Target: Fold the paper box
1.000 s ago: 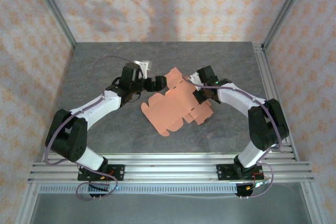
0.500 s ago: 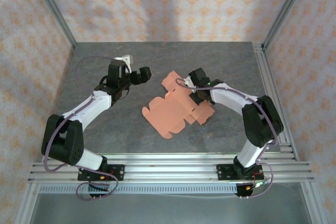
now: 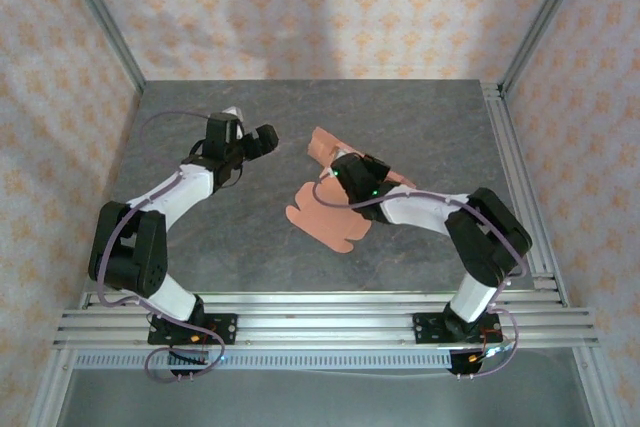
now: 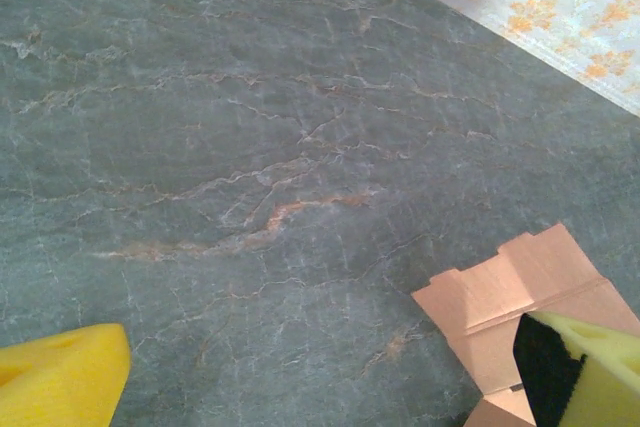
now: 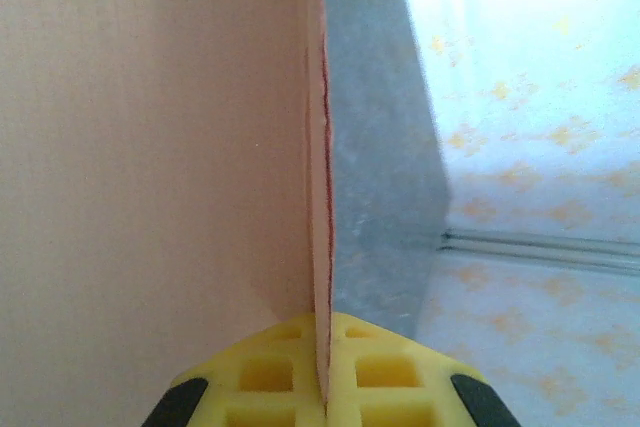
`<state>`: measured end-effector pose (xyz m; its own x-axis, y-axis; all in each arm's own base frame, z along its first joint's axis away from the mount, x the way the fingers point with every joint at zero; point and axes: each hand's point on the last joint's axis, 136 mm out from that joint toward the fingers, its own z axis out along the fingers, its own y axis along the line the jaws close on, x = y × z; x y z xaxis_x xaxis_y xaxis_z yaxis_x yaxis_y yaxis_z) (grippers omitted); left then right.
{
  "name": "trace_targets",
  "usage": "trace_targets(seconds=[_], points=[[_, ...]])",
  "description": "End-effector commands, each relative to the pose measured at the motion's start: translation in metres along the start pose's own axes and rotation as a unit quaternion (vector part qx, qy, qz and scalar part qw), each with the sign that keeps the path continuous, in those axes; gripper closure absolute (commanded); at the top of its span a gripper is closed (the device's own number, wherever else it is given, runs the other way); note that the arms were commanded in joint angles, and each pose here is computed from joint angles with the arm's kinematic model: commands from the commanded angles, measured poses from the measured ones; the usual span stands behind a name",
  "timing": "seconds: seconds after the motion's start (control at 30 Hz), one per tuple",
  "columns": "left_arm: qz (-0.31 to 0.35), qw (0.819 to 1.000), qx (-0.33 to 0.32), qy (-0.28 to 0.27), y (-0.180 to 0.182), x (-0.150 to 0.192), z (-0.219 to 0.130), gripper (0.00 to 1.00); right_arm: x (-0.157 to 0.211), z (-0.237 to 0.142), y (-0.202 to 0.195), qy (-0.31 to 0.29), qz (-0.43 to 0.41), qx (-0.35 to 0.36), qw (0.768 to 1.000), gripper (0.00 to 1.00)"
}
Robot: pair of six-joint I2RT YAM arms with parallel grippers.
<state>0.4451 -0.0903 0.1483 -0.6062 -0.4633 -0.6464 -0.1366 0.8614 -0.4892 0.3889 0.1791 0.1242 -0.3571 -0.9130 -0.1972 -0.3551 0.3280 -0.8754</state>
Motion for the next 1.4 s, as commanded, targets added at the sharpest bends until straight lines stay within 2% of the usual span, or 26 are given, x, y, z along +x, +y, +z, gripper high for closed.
trace_targets(seconds=[0.0,0.1,0.47,0.83,0.97,1.1,1.17,1.27,1.37], points=[[-0.015,0.999,-0.012,-0.026,0.01,-0.008,0.0,0.0,-0.011,-0.008,-0.026,0.0,-0.004,0.104,0.995,1.0],[-0.015,0.999,-0.006,-0.029,0.009,-0.01,-0.001,0.0,-0.018,-0.012,-0.024,-0.005,-0.019,0.133,0.991,1.0],[-0.026,1.0,0.007,0.012,0.003,-0.005,0.024,0.0,-0.032,-0.011,-0.012,-0.013,-0.05,0.22,0.974,1.0],[-0.03,0.997,-0.008,0.074,0.016,0.006,0.064,0.01,-0.028,0.003,0.015,-0.019,-0.067,0.211,0.975,1.0],[-0.026,0.995,-0.014,0.098,0.021,0.01,0.085,0.08,-0.026,0.003,0.021,-0.029,-0.064,0.203,0.977,1.0],[-0.004,0.99,0.008,0.141,0.012,0.015,0.11,0.28,-0.024,0.002,0.023,-0.035,-0.057,0.188,0.98,1.0],[0.005,0.986,0.035,0.165,0.001,0.017,0.12,0.33,-0.024,0.001,0.023,-0.038,-0.056,0.184,0.981,1.0],[0.03,0.978,0.071,0.193,-0.013,0.023,0.133,0.38,-0.024,0.001,0.026,-0.039,-0.055,0.179,0.982,1.0],[0.058,0.971,0.084,0.215,-0.019,0.03,0.142,0.39,-0.024,0.002,0.028,-0.04,-0.053,0.176,0.982,1.0]])
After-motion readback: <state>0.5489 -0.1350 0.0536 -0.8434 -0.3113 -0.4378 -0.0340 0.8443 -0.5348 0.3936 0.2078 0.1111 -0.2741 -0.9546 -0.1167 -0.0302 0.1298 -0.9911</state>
